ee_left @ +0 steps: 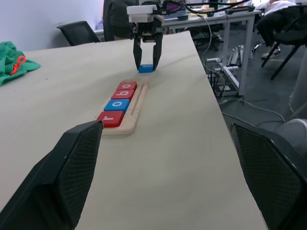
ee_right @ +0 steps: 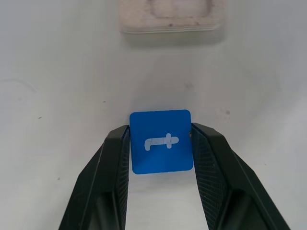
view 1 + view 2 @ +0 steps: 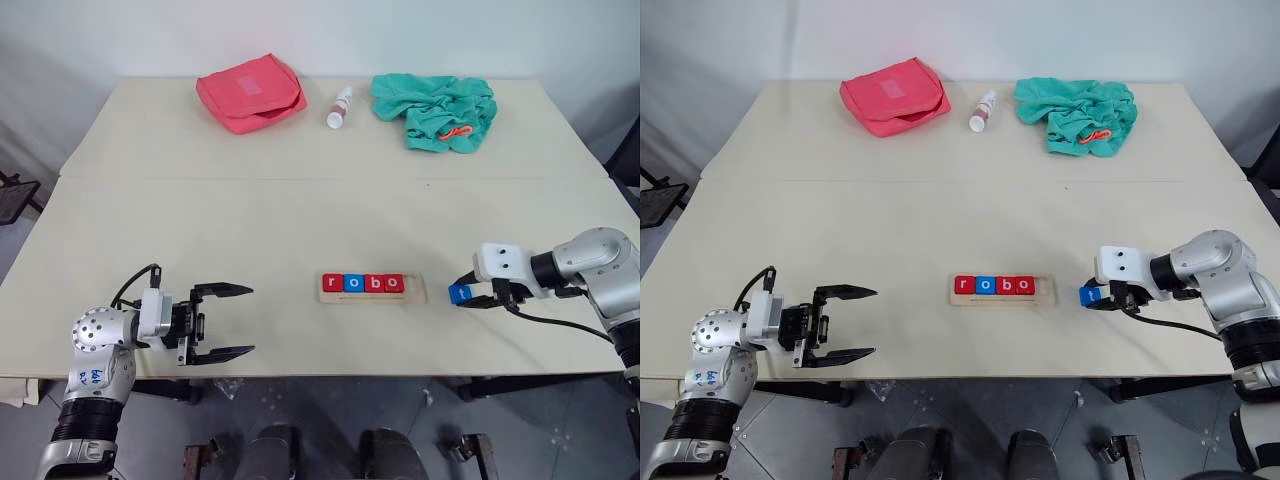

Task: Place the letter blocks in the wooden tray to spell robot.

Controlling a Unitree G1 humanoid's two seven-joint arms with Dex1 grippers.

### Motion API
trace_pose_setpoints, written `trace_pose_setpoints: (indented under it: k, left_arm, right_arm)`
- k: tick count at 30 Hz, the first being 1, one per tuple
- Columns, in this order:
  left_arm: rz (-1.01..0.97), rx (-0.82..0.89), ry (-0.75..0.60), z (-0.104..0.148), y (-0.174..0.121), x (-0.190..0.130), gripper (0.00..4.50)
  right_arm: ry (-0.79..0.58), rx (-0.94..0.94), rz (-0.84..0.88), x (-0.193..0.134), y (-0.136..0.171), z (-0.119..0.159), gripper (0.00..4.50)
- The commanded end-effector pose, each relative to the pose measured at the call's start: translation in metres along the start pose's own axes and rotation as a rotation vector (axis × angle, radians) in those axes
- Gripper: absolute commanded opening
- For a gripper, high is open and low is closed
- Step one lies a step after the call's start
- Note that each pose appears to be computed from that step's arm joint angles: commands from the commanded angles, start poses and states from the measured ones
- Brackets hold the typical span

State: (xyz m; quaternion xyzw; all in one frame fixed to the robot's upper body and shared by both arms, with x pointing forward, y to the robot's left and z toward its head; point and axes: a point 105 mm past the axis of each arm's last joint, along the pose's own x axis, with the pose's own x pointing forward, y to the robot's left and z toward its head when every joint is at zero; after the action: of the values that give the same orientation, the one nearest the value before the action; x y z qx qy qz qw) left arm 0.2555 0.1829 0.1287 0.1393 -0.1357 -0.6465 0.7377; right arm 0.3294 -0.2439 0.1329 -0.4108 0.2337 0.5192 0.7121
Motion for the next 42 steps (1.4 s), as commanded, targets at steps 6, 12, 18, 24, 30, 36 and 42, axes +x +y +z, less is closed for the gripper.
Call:
trace_pose_setpoints:
  k: [6,12,18,24,30,36,42]
  left_arm:
    - [0.050,0.043,-0.059,0.011,0.007,-0.002,4.50]
    - [0.048,0.042,-0.063,0.008,0.008,0.001,4.50]
    - [0.036,0.047,-0.072,0.006,0.011,0.008,4.50]
    - [0.025,0.051,-0.071,0.004,0.011,0.011,4.50]
    - [0.026,0.057,-0.069,0.004,0.010,0.011,4.50]
    - [0.037,0.058,-0.067,0.003,0.008,0.010,4.50]
    - [0.040,0.055,-0.068,0.003,0.006,0.011,4.50]
  right_arm:
    - [-0.115,0.083,-0.166,-0.032,-0.013,0.029,1.47]
    - [-0.157,0.097,-0.184,-0.039,-0.013,0.060,1.47]
    - [-0.150,0.070,-0.101,-0.018,-0.004,0.086,1.47]
    - [-0.132,0.016,-0.028,0.008,0.001,0.098,1.47]
    - [-0.116,-0.026,0.003,0.023,-0.003,0.099,1.47]
    - [-0.084,-0.033,0.003,0.023,-0.009,0.089,1.47]
    - [-0.068,-0.032,0.012,0.021,-0.009,0.081,1.47]
